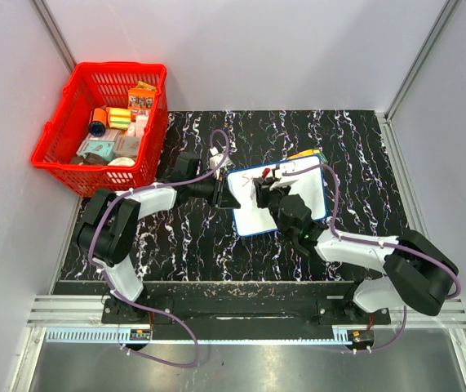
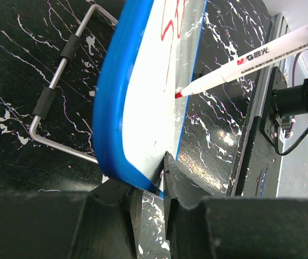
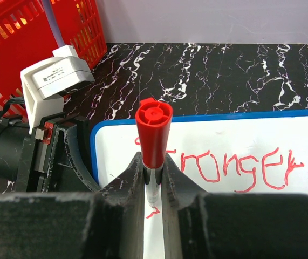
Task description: Write a sentence on the whiteboard
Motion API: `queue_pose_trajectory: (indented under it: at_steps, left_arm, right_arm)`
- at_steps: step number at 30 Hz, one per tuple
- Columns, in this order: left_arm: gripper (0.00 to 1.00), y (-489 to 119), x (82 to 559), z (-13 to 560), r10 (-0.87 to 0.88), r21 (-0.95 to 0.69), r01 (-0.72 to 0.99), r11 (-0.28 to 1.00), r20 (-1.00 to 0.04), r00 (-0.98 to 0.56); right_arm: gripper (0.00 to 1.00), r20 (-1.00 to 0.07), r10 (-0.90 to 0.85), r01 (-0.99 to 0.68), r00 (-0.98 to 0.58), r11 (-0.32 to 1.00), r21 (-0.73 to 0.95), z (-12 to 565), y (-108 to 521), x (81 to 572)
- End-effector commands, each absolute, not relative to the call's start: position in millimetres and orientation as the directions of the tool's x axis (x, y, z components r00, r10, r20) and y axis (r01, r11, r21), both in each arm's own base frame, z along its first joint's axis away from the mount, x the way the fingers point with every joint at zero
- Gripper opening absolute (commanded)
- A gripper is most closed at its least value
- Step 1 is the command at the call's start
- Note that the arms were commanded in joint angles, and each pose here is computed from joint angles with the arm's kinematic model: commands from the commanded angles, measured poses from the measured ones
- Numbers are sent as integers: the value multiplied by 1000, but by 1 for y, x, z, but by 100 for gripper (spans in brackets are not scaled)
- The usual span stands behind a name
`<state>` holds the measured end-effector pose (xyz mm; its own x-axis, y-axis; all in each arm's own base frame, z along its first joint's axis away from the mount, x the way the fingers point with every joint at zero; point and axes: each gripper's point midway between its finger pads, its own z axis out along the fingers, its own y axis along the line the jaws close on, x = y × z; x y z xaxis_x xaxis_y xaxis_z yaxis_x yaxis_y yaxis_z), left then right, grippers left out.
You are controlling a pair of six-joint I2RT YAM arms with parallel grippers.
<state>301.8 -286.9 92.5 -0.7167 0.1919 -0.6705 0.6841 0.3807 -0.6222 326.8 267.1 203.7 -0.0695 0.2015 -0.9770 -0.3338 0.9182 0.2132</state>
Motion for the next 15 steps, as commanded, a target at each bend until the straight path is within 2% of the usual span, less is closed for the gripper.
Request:
queue_pose_trajectory:
  at_steps: [1, 15]
  left_arm:
    - [0, -273, 308, 61, 264, -513, 706, 488, -685, -679]
    - [0, -273, 308, 60, 264, -513, 706, 488, -685, -679]
  right_arm:
    - [0, -969, 241, -348, -55, 905, 245, 219, 277, 330]
    - [0, -970, 200, -356, -140, 904, 238, 200, 280, 325]
